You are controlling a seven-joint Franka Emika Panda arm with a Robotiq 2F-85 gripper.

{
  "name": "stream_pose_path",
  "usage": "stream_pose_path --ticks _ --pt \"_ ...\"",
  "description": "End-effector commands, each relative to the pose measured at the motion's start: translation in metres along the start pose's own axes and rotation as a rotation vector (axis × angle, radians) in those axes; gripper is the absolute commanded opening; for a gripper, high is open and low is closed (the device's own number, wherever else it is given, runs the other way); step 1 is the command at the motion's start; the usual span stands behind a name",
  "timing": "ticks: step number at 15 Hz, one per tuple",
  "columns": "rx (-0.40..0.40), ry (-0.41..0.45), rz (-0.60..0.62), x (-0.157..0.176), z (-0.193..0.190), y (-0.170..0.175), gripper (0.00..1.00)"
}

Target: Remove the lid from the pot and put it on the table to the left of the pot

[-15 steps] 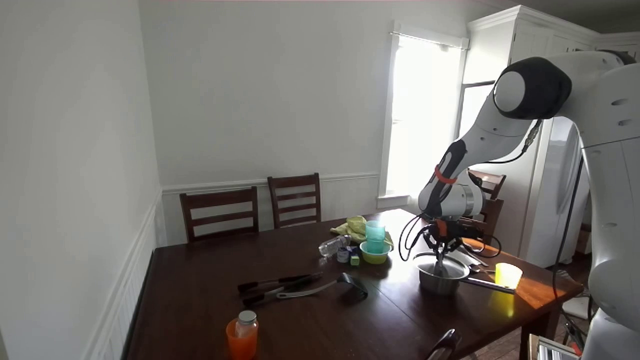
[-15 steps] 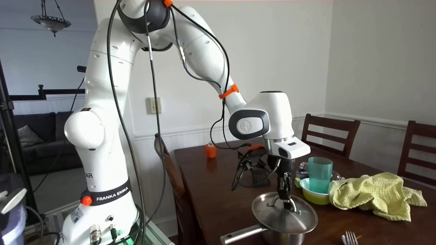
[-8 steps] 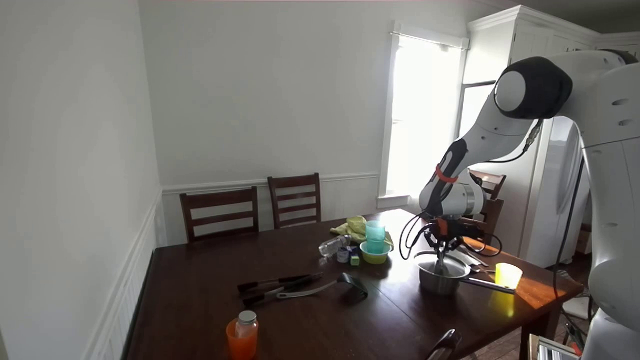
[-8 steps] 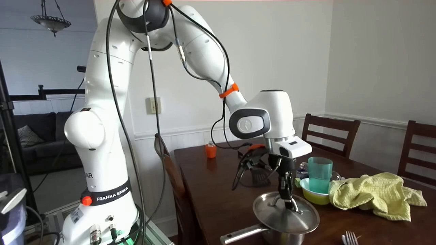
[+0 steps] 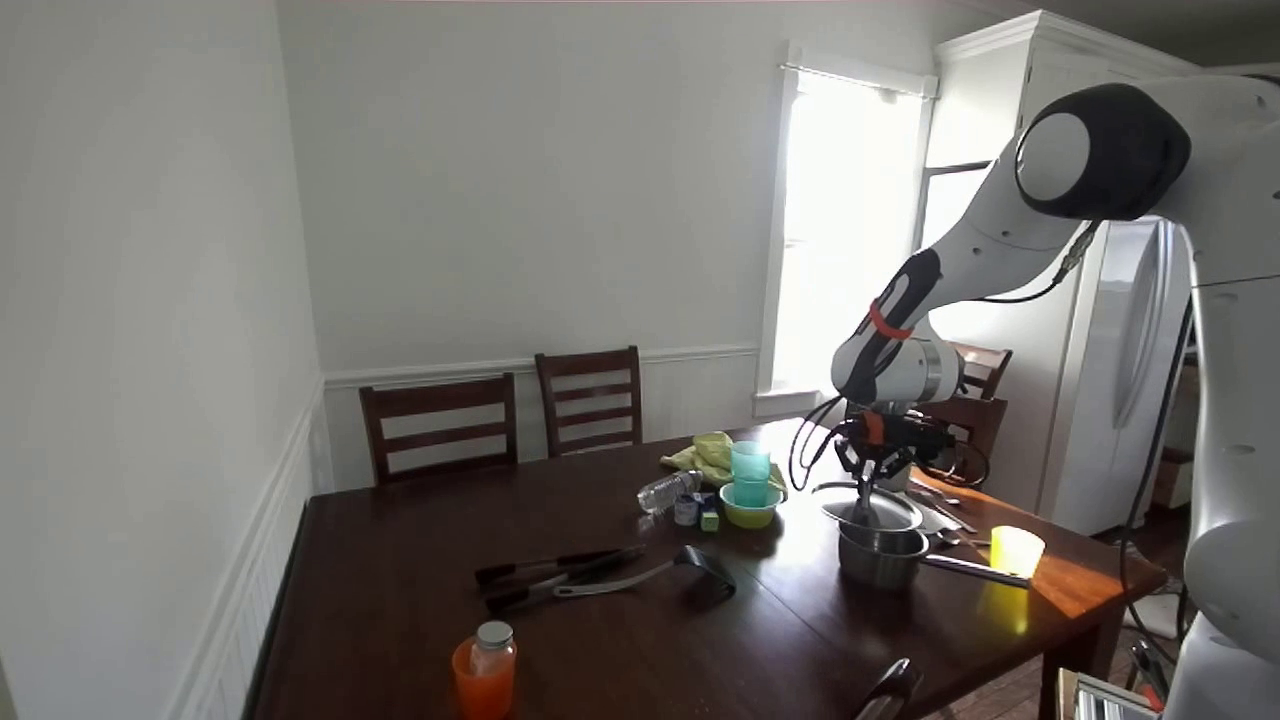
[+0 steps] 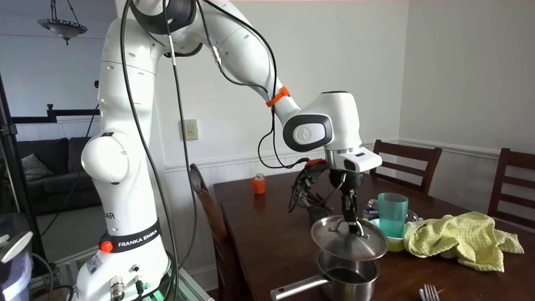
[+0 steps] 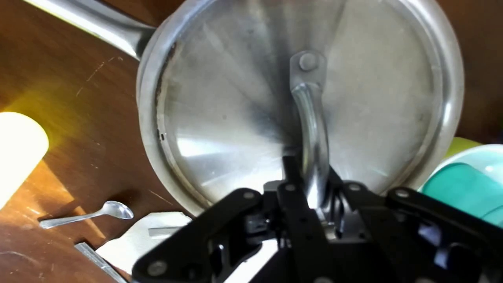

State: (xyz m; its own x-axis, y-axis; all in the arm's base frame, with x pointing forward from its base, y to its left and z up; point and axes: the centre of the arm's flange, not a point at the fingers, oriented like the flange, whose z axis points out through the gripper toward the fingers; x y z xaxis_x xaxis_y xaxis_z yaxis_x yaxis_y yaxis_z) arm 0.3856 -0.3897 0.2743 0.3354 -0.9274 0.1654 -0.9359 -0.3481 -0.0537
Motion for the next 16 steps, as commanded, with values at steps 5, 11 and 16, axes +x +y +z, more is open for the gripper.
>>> stream_pose_path --ticks 5,11,16 --pt "0.054 -0.01 -0.193 -0.063 -0.037 -0.064 0.04" --pt "0.043 -0.052 -0.355 -0.126 -0.012 -0.091 0.04" --pt "0.022 -0.088 -0.379 -0.142 0.008 -0.097 0.15"
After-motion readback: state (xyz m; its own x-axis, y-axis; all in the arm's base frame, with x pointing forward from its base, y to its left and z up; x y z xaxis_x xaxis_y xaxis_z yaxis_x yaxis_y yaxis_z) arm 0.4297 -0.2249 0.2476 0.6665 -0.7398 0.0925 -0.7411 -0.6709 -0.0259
